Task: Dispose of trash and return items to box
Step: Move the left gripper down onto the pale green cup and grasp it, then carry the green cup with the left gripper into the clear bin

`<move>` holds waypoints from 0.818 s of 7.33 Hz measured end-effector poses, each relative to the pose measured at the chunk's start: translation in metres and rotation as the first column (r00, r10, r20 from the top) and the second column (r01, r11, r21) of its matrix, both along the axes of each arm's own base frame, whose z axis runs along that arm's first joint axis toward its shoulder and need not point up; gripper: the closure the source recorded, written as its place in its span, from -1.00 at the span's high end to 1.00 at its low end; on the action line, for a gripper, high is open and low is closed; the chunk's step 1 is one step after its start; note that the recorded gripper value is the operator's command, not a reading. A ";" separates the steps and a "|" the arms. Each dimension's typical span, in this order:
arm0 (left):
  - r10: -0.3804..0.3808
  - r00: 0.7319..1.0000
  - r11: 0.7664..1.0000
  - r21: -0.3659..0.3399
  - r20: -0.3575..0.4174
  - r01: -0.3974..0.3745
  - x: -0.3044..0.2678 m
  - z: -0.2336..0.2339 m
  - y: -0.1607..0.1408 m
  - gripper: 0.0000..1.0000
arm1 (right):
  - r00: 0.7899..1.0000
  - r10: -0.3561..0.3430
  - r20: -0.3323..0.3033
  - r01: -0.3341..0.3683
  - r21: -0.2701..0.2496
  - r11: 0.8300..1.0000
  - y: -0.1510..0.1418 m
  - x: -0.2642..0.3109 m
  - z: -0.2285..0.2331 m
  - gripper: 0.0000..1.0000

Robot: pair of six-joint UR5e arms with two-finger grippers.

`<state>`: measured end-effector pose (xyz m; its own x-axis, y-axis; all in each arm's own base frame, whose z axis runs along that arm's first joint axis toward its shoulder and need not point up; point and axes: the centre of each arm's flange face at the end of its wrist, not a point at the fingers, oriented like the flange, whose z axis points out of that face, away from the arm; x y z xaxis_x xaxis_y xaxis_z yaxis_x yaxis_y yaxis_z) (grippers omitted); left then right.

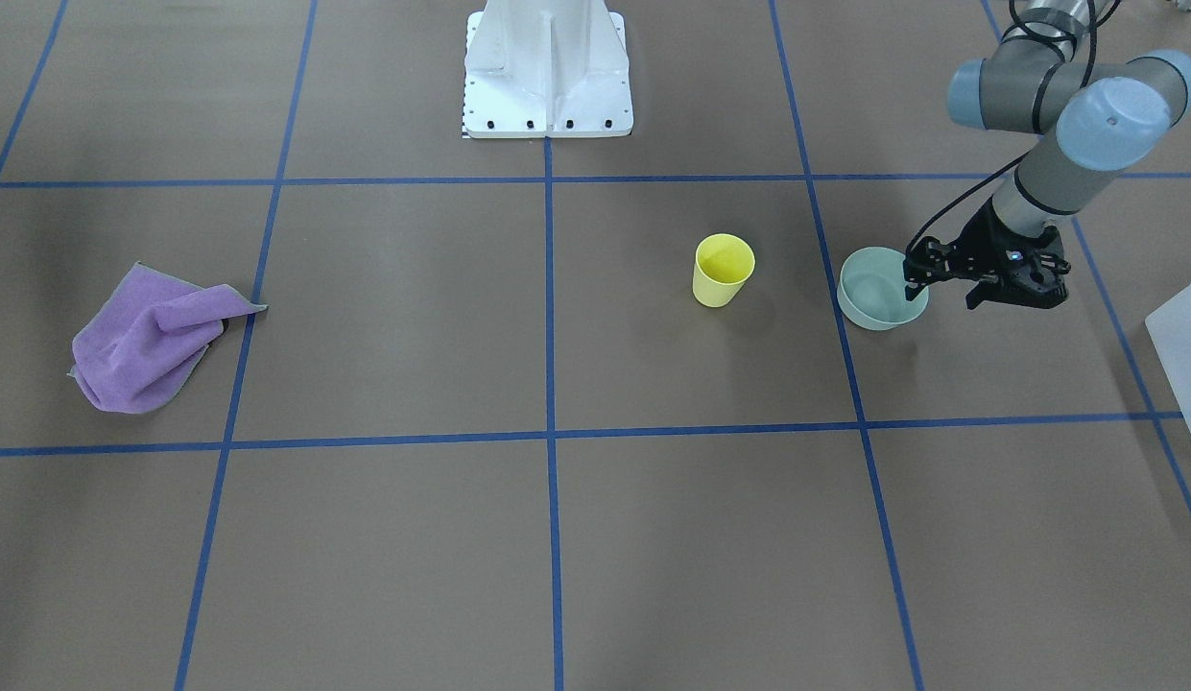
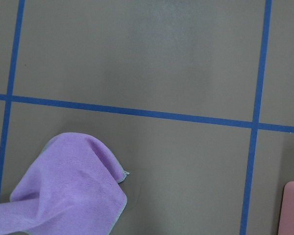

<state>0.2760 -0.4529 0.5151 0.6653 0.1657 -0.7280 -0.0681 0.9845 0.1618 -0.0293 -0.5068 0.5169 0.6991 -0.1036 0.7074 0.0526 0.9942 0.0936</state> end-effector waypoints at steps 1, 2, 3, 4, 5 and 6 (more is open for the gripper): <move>0.005 1.000 1.000 -0.014 -0.002 -0.005 0.009 0.002 0.004 -0.77 | 1.000 -0.001 0.000 0.001 -0.001 1.000 0.000 0.000 0.000 1.00; 0.008 1.000 1.000 -0.017 -0.009 -0.009 0.016 0.001 0.007 -1.00 | 1.000 -0.001 0.000 0.001 -0.001 1.000 0.000 -0.001 0.001 1.00; 0.011 1.000 1.000 -0.013 -0.018 -0.011 0.019 0.001 0.009 -1.00 | 1.000 -0.001 0.000 0.001 -0.001 1.000 0.000 -0.001 0.001 1.00; 0.013 1.000 1.000 -0.014 -0.022 -0.014 0.020 0.001 0.009 -1.00 | 1.000 -0.001 0.000 0.001 -0.002 1.000 0.000 -0.001 0.001 1.00; 0.013 1.000 1.000 -0.019 -0.023 -0.013 0.019 0.002 0.010 -1.00 | 1.000 -0.001 0.001 0.001 -0.001 1.000 0.000 -0.001 0.001 1.00; 0.014 1.000 1.000 -0.022 -0.023 -0.014 0.017 0.003 0.011 -1.00 | 1.000 -0.002 0.004 0.002 -0.001 1.000 0.000 -0.001 0.000 1.00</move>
<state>0.2930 -0.4421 0.5182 0.6463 0.1587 -0.7464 -0.0787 0.9868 0.1417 -0.0302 -0.5066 0.5169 0.6957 -0.1043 0.7107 0.0546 0.9942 0.0924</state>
